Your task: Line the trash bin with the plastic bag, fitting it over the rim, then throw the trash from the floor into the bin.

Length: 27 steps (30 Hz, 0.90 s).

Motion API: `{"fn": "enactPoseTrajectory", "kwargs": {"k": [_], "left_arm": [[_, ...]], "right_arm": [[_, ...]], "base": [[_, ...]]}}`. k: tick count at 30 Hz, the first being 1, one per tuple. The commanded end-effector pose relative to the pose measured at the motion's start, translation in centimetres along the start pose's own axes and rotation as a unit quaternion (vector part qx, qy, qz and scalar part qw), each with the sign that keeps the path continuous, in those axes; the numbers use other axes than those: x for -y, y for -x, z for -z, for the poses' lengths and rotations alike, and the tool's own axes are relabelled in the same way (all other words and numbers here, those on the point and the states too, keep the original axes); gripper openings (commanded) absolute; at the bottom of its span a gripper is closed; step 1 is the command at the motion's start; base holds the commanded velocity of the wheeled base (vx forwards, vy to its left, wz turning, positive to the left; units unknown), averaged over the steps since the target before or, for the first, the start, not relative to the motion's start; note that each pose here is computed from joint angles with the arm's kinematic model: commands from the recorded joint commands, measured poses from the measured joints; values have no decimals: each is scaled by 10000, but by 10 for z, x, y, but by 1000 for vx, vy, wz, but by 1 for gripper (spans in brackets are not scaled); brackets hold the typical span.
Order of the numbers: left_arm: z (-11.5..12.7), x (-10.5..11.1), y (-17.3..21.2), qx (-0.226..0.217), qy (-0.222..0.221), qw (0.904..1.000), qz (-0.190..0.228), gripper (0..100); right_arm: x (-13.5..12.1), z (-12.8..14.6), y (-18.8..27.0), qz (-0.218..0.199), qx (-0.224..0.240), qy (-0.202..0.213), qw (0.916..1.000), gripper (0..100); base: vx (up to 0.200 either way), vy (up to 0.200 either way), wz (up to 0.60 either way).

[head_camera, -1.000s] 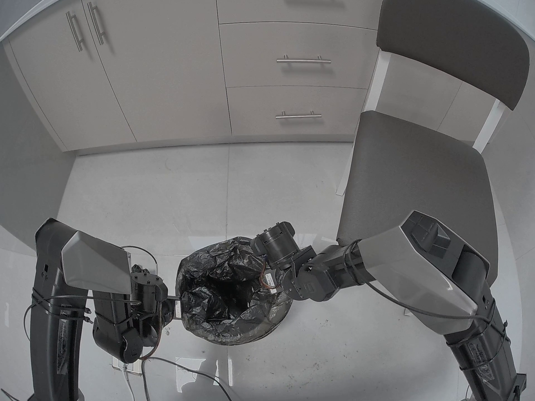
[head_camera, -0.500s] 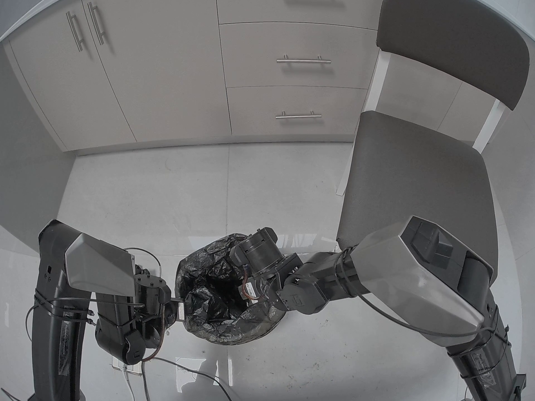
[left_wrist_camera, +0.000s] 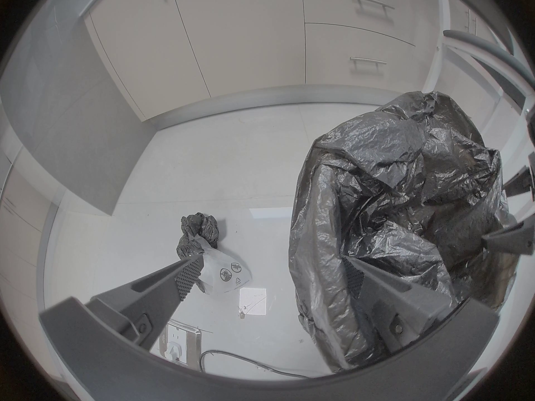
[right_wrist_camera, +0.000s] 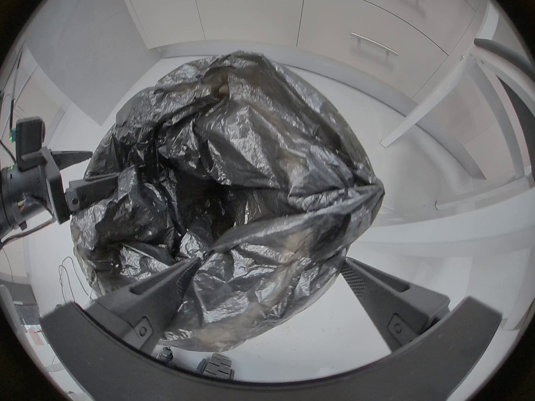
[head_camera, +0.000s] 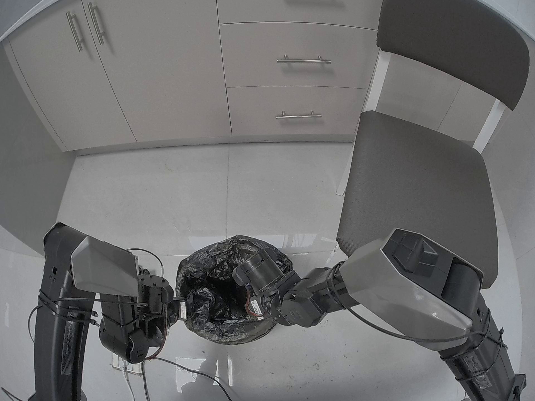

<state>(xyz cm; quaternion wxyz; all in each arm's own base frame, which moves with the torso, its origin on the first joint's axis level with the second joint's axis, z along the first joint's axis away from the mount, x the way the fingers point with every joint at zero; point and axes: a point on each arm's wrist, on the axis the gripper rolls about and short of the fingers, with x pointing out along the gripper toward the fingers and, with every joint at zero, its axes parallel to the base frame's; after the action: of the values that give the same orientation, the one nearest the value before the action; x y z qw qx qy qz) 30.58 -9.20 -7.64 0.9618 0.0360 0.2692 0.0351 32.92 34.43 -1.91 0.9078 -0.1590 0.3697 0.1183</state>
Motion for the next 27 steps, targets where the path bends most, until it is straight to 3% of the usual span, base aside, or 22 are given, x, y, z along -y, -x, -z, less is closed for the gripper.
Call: {"fn": "enactPoseTrajectory", "kwargs": {"k": [1, 27], "left_arm": [[0, 1, -2, 24, 14, 10000, -1, 100], [-2, -2, -3, 42, 61, 10000, -45, 100]], "right_arm": [[-2, 7, 6, -8, -95, 50, 9999, 100], [-6, 28, 46, -128, -325, 246, 9991, 100]], "base": [[0, 0, 0], [0, 0, 0]]}}
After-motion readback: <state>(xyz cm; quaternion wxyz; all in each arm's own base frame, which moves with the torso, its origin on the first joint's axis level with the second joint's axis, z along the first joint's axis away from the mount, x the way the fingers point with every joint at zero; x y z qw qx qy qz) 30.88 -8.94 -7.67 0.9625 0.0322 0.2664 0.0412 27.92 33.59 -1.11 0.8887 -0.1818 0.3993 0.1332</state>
